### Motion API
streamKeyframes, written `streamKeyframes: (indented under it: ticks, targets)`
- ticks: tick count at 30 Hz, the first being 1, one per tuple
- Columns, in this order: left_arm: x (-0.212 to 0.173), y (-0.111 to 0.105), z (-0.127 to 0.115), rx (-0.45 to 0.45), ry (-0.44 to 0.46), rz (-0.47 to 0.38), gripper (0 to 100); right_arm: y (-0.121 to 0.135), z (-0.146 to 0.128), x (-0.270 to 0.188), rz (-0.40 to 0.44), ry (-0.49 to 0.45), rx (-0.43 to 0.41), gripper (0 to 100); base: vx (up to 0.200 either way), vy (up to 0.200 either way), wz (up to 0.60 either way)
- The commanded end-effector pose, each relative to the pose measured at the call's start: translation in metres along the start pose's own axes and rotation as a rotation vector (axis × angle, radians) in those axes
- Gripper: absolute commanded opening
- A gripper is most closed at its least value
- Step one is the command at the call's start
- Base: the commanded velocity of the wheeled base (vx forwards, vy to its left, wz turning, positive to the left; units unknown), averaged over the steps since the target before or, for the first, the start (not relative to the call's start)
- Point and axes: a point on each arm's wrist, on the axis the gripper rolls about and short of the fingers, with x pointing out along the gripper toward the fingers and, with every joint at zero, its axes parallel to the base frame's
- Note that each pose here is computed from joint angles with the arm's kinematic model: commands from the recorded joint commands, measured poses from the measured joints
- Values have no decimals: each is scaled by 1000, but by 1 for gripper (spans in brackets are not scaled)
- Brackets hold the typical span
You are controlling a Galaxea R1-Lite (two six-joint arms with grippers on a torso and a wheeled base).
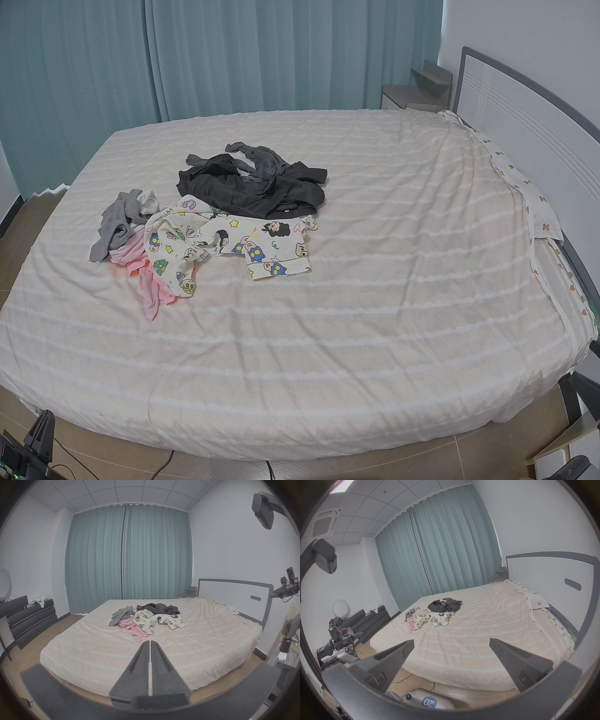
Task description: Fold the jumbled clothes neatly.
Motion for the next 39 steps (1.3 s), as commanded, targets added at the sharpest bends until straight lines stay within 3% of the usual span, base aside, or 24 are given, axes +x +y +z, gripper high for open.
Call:
streamKeyframes:
  ticks: [1,6,18,29,34,39]
  targets:
    - [0,0,-4,0,-2,1,0,-3,3,11,6,39,12,100,0,200,0]
    - [0,0,-4,0,-2,1,0,-5,6,21,29,74,23,100,0,200,0]
    - [0,0,-4,5,-2,1,0,-8,6,36,64,135,40,100,0,0,0]
    - [0,0,-4,5,-2,1,0,-10,3,57,120,253,60,100,200,0,0]
    - [0,0,-4,5,-2,0,0,-10,1,87,167,346,67,100,200,0,0]
    - [0,0,-4,8,-2,1,0,-14,-6,157,186,424,114,100,80,0,0]
